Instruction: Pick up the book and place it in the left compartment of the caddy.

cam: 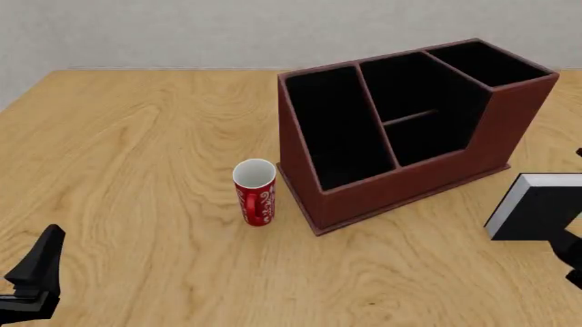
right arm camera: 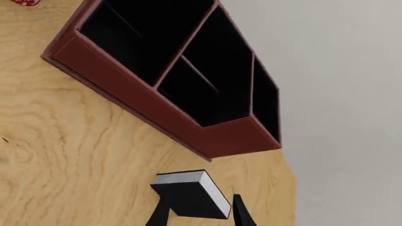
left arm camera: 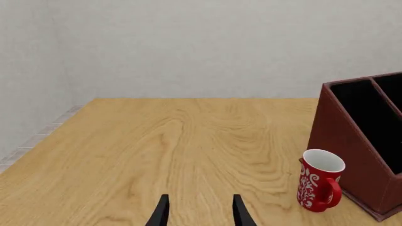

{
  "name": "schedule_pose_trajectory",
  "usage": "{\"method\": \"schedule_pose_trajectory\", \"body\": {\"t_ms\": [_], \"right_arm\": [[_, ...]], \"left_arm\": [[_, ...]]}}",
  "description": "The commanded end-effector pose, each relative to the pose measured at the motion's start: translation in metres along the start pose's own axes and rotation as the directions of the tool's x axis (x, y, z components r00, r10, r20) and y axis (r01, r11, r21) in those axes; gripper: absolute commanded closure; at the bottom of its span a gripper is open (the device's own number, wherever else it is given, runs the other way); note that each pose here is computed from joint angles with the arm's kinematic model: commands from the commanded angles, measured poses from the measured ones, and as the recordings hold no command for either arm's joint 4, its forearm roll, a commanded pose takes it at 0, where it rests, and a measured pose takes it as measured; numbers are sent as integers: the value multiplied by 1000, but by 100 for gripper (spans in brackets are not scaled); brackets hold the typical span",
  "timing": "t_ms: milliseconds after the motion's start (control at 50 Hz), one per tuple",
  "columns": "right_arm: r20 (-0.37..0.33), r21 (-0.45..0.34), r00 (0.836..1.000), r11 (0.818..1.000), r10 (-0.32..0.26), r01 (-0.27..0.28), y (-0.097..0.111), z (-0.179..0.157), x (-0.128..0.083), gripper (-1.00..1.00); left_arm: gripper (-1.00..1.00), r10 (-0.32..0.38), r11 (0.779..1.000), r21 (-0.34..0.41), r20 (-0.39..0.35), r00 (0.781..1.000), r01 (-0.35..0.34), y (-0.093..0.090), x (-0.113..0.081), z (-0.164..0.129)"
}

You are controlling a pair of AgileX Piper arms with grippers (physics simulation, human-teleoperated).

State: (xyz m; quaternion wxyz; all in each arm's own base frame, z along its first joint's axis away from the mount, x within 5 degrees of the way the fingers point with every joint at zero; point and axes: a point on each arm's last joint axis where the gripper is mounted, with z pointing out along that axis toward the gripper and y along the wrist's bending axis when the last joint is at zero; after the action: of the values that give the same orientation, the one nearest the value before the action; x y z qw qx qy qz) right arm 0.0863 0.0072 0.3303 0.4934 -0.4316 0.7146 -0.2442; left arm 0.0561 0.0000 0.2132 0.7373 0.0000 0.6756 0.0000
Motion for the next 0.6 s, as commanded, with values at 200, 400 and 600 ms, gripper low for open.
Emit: {"method": "schedule_pose_trajectory", "body": {"t_ms": [200, 400, 600], "right_arm": [[-76, -133, 986, 981, -149, 138, -18, 6, -10, -100], [-105, -174, 972, 967, -208, 188, -31, 15, -14, -100], [-124, -245, 949, 936, -290, 254, -35, 18, -13, -100]], "left_arm": [[-100, 0, 1000, 0, 0, 1000, 0, 0, 0, 0], [-100, 0, 1000, 0, 0, 1000, 0, 0, 0, 0], [-100, 0, 1000, 0, 0, 1000, 0, 0, 0, 0]]}}
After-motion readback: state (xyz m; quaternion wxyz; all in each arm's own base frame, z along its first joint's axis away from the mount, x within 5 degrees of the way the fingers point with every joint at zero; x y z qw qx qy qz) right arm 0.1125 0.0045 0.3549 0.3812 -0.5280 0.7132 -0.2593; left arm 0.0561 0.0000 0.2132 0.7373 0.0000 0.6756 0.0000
